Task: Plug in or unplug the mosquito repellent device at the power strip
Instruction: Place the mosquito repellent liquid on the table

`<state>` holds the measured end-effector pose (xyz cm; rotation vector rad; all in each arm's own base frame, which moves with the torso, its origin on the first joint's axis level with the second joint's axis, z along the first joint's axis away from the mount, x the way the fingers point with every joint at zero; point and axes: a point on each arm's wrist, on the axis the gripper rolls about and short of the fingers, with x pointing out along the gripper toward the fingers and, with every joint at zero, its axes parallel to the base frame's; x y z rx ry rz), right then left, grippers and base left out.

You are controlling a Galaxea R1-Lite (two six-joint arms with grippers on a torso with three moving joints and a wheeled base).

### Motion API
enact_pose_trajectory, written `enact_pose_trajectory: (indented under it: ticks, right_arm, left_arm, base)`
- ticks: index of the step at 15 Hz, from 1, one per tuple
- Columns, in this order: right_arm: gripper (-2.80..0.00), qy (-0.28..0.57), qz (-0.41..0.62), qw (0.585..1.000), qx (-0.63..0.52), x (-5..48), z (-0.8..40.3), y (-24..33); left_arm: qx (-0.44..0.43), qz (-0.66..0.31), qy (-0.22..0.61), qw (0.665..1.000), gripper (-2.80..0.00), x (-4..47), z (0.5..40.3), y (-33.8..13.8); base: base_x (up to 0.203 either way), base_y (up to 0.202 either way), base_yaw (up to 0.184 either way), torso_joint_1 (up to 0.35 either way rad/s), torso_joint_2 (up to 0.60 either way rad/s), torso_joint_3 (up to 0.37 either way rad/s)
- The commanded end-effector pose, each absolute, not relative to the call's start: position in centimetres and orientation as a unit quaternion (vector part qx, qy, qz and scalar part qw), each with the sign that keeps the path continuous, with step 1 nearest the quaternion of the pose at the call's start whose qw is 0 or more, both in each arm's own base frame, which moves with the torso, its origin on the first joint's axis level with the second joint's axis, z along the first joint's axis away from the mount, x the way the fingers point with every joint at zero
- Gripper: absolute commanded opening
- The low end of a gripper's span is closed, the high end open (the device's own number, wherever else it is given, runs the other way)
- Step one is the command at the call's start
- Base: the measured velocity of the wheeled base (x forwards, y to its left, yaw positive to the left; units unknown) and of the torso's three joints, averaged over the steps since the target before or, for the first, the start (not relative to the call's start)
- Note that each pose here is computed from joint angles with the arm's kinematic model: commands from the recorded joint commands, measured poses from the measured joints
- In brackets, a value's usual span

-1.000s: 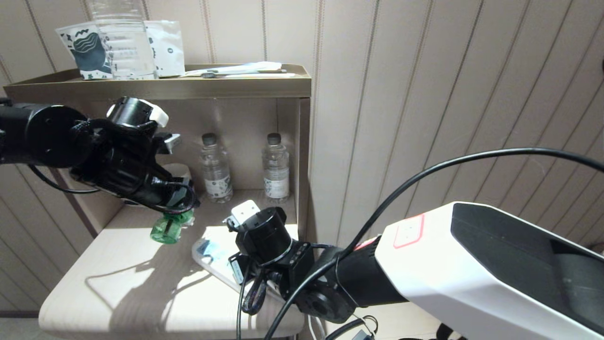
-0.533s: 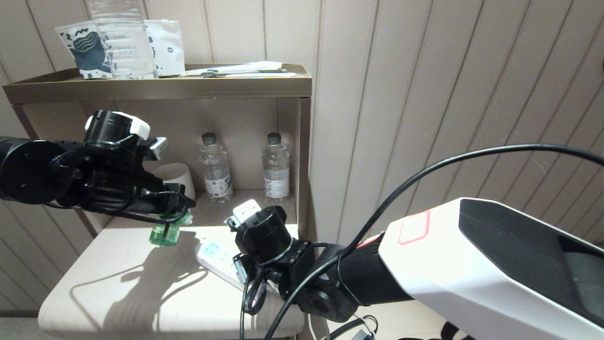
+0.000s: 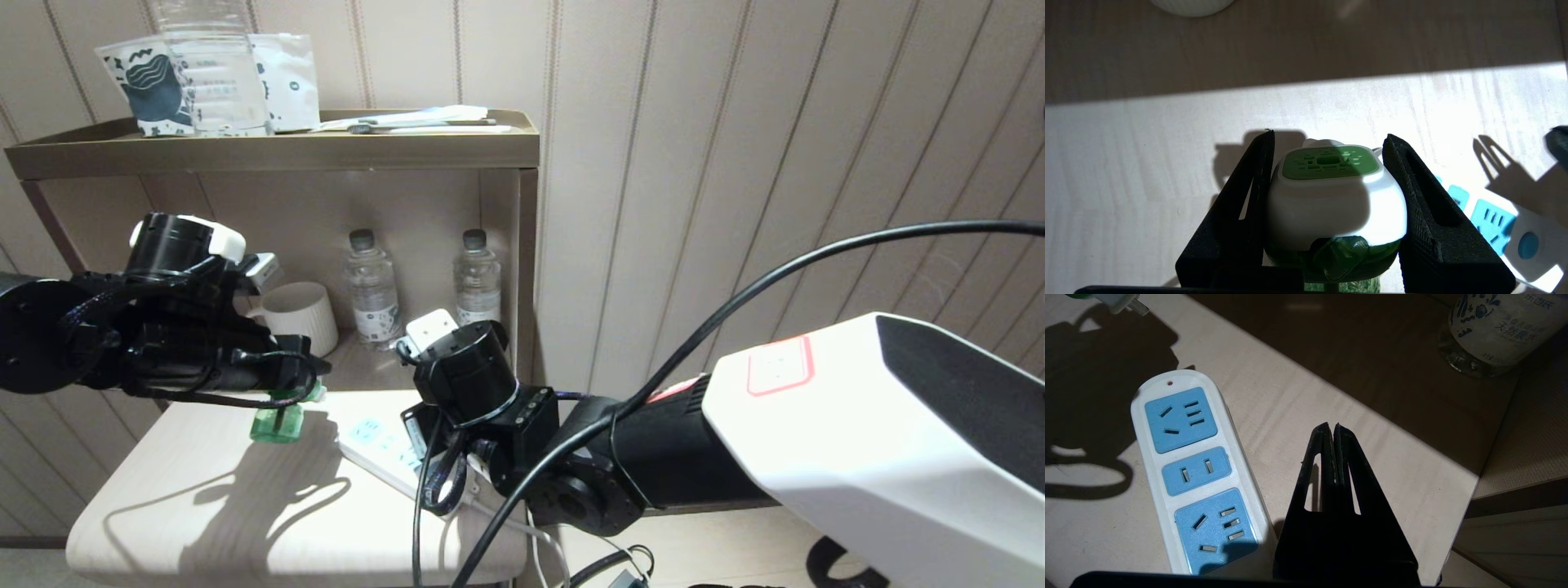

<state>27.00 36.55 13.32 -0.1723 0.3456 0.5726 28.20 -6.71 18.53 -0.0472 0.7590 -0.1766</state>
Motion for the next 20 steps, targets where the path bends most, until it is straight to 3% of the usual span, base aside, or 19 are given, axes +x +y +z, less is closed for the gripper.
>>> enact_pose_trajectory:
  ticks: [1,10,20]
  right_arm:
    - [-2.8,0.15,0.282,0.945,-0.069,26.4,15.7,35.8]
    - [-2.8,0.118,0.27,0.954,-0.064,22.1,24.1,27.4]
    - [-2.8,0.12,0.227,0.965,-0.059,19.2,25.3,20.7]
  left_arm:
    - [-0.023,-0.084,0.37,0.925,-2.8,27.4,18.6,-6.5]
    - [-0.027,-0.066,0.348,0.935,-2.8,25.0,16.5,-5.0]
    - [-0.037,-0.056,0.303,0.951,-2.8,22.8,14.8,-3.9]
  base:
    - [0.0,0.0,0.0,0.0,0.0,0.0]
    - [0.0,0.0,0.0,0.0,0.0,0.0]
    - [0.0,0.0,0.0,0.0,0.0,0.0]
